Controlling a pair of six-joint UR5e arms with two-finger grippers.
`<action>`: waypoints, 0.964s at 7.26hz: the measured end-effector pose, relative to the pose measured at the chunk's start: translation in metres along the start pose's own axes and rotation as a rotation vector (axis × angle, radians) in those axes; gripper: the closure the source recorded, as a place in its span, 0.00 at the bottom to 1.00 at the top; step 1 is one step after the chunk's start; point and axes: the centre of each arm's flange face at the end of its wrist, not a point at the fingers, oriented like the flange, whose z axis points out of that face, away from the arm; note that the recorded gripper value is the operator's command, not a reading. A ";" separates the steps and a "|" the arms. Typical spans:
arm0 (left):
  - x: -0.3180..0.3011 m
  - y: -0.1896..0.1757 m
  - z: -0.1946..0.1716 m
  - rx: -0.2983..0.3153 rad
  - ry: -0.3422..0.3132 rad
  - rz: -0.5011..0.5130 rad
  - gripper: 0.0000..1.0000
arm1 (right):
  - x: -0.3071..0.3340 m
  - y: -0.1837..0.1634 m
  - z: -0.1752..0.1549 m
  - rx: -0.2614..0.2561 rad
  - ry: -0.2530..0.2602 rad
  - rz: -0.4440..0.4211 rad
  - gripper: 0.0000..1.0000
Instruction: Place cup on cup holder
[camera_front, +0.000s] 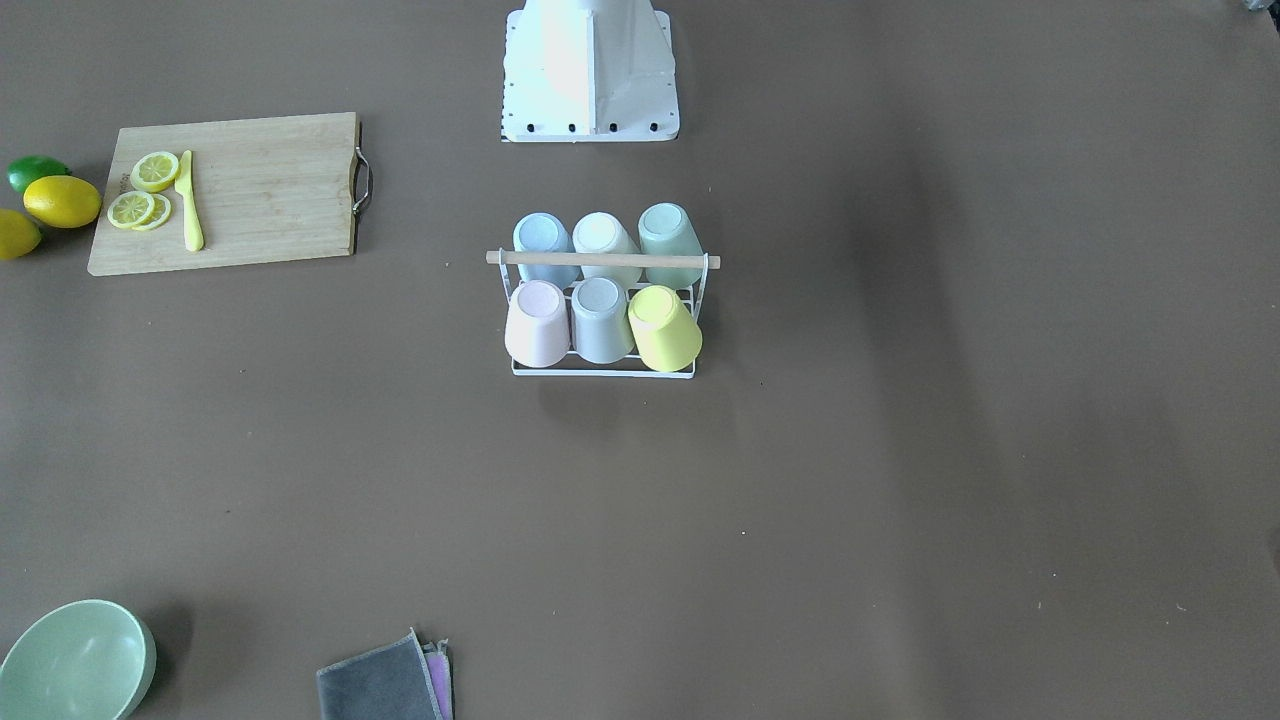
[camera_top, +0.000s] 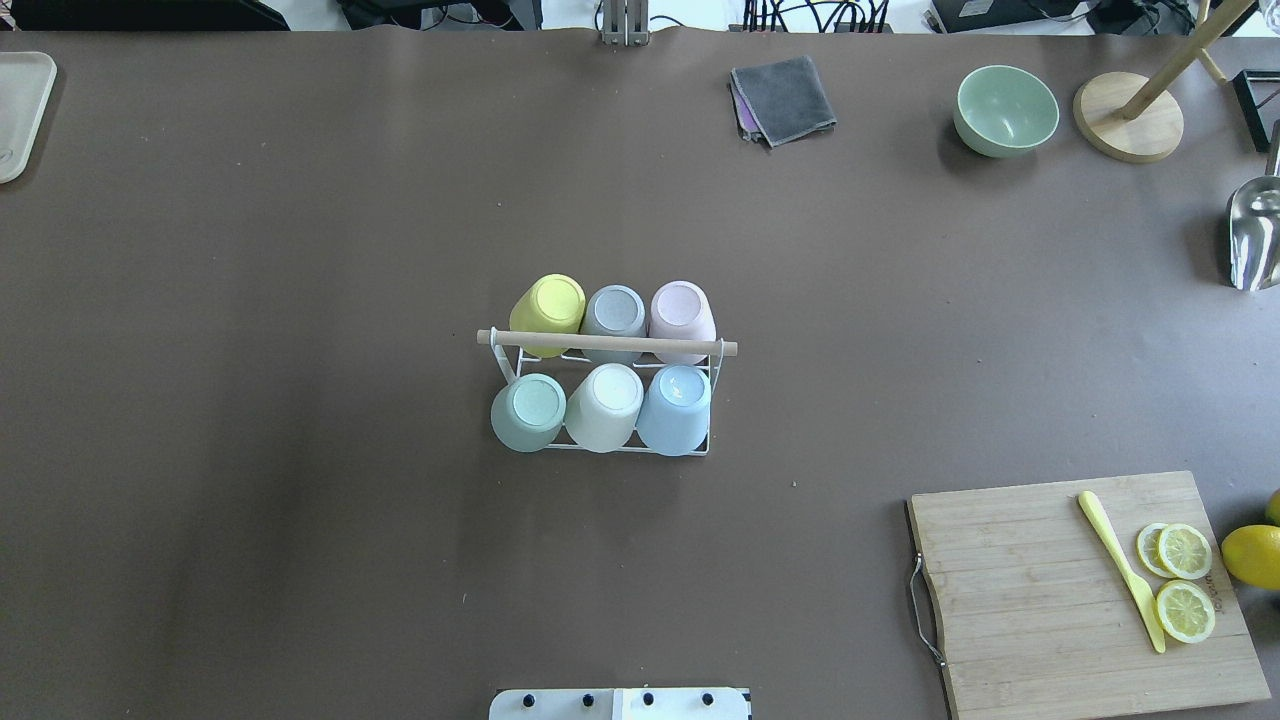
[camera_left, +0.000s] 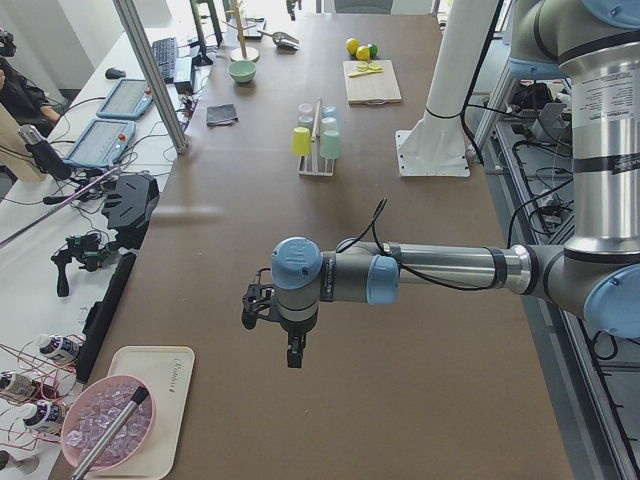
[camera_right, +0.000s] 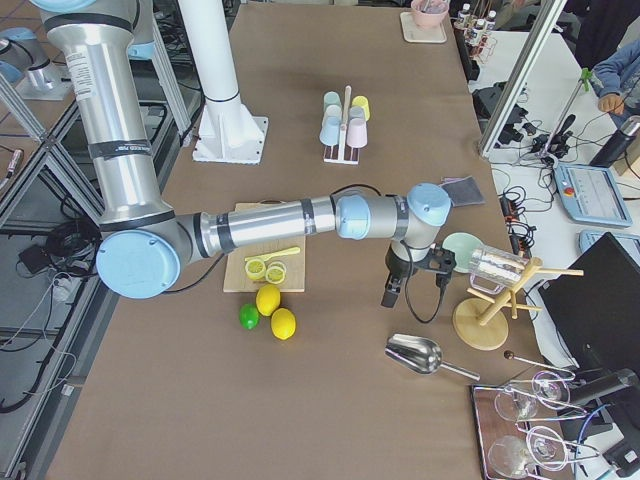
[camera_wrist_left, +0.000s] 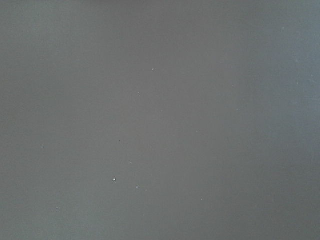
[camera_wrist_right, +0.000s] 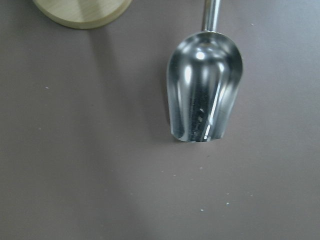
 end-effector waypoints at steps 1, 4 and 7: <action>0.000 -0.001 -0.001 0.001 -0.003 0.002 0.02 | 0.046 0.015 0.003 0.018 -0.010 -0.024 0.00; -0.003 0.001 0.003 -0.007 -0.008 -0.005 0.02 | 0.098 0.047 -0.008 0.061 -0.026 -0.084 0.00; -0.002 0.000 0.003 -0.006 -0.006 -0.003 0.02 | 0.097 0.053 -0.016 0.078 -0.026 -0.152 0.00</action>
